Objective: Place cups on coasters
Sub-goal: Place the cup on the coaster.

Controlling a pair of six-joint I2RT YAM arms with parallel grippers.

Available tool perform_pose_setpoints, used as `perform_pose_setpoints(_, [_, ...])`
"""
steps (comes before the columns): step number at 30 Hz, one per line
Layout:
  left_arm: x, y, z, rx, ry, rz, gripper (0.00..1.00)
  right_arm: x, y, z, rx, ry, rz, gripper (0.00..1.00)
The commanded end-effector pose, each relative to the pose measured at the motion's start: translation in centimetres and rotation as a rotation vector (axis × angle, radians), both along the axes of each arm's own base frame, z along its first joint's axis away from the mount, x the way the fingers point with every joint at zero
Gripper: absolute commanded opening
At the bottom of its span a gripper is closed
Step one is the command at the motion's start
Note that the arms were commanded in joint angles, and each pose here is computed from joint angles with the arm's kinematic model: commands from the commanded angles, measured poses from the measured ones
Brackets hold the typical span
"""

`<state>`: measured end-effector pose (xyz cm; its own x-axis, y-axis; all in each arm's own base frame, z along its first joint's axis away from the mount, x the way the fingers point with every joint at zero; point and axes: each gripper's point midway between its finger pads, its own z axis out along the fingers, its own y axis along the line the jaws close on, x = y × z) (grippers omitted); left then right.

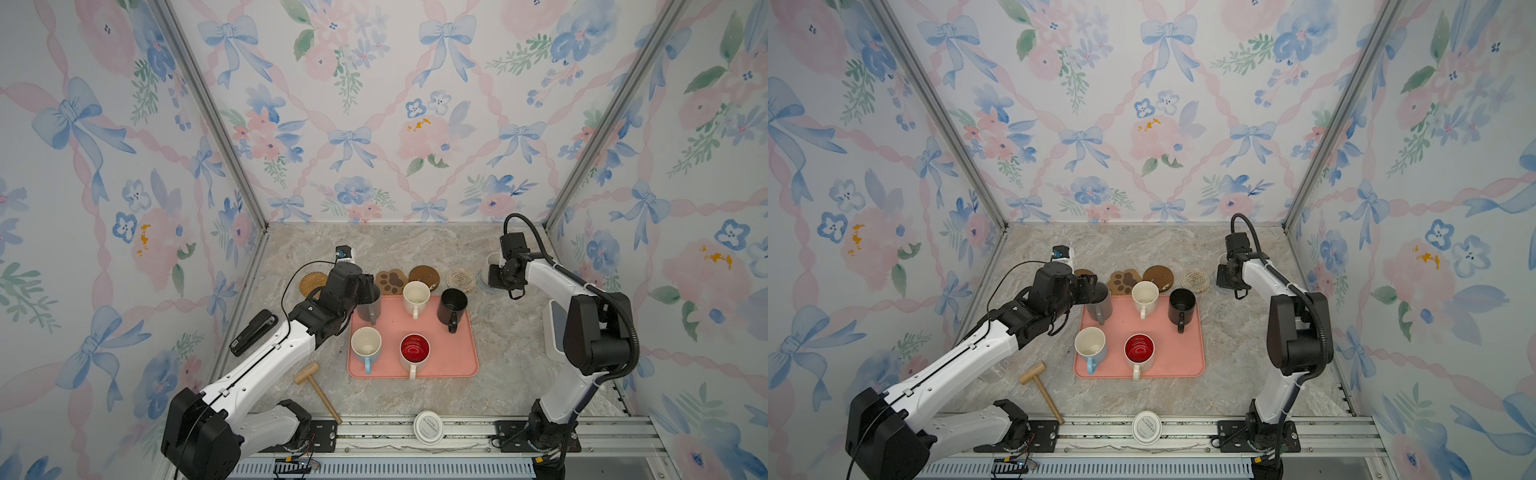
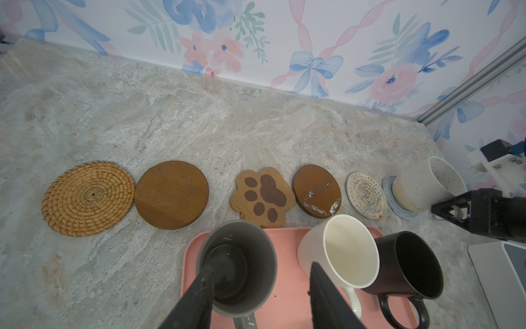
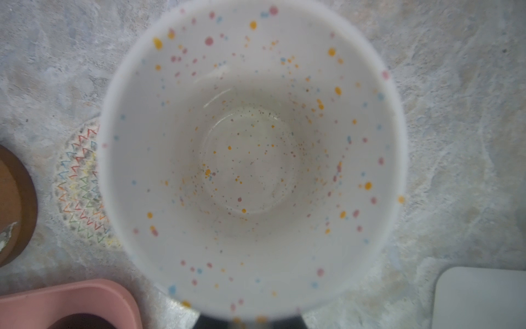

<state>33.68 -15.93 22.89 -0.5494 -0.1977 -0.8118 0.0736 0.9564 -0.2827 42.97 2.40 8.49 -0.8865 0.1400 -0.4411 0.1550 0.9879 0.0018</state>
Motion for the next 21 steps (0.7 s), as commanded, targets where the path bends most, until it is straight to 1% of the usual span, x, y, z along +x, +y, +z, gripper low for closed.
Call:
perform_pose_setpoints(1, [-0.3,0.3,0.2,0.004,-0.011,0.006,0.51,1.8,0.5,1.4,0.012,-0.076,0.007,0.07])
perform_pose_setpoints(6, [-0.4,0.3,0.2,0.004,-0.012,0.005,0.51,1.5,0.9,1.3,0.011,-0.067,0.016,0.22])
perform_pose_setpoints(8, [-0.4,0.4,0.2,0.005,-0.013,0.005,0.51,1.4,0.9,1.3,0.008,-0.066,0.017,0.34])
perform_pose_setpoints(10, [-0.5,0.4,0.3,0.005,-0.015,0.007,0.51,1.3,0.9,1.4,0.010,-0.065,0.015,0.39])
perform_pose_setpoints(12, [-0.6,0.5,0.3,0.005,-0.017,0.007,0.51,1.2,1.1,1.6,0.010,-0.066,0.016,0.48])
perform_pose_setpoints(18, [-0.8,0.8,0.2,0.005,-0.018,0.012,0.51,0.7,1.3,3.2,0.007,-0.089,0.020,0.57])
perform_pose_setpoints(21, [-0.9,0.8,0.2,0.005,-0.021,0.013,0.51,0.3,1.4,4.9,0.002,-0.122,0.021,0.62])
